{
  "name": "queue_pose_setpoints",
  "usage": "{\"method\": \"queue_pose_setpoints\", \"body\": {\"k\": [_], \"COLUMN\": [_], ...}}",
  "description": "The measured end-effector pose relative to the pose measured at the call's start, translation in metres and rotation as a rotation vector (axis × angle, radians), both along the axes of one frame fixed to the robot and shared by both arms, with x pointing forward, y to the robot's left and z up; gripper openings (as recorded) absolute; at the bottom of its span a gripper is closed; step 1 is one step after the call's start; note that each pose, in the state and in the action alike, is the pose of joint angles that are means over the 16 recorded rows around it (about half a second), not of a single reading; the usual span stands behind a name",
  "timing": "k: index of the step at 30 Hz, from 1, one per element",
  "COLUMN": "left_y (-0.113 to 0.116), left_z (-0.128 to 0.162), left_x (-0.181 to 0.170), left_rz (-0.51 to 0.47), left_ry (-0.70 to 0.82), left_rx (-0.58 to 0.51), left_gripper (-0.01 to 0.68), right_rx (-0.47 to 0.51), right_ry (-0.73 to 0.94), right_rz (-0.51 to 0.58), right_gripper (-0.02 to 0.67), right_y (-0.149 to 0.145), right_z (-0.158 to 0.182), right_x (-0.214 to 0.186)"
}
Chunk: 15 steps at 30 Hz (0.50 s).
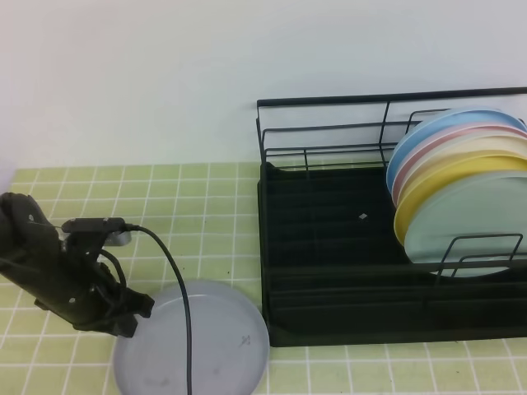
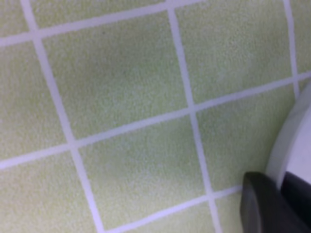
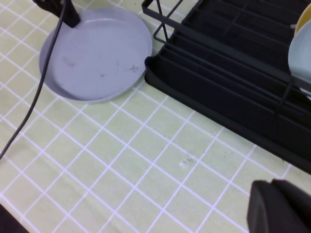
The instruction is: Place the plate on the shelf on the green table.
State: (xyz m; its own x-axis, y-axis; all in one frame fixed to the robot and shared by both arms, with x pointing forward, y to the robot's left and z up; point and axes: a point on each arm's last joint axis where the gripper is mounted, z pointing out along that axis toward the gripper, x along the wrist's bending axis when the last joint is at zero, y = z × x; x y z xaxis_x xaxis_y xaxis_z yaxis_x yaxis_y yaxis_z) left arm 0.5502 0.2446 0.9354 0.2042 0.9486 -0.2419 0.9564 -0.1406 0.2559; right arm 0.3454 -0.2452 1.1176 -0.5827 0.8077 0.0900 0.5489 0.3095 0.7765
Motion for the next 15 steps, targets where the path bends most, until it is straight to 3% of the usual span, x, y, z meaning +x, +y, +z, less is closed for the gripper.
{"method": "queue_pose_setpoints", "body": {"k": [4, 15], "left_y": [0.0, -0.001], "left_z": [0.002, 0.028], "left_x": [0.0, 0.002], "left_rz": [-0.002, -0.002], "left_ry": [-0.008, -0.084], "left_rx": [0.001, -0.012], "left_gripper": [0.0, 0.0], "right_rx": [0.0, -0.005], "right_ry": [0.0, -0.001], "right_rz": [0.0, -0.001], "right_gripper": [-0.004, -0.004], "right_y": [0.0, 0.0], "right_z": [0.0, 0.0], "right_x": [0.0, 0.0]}}
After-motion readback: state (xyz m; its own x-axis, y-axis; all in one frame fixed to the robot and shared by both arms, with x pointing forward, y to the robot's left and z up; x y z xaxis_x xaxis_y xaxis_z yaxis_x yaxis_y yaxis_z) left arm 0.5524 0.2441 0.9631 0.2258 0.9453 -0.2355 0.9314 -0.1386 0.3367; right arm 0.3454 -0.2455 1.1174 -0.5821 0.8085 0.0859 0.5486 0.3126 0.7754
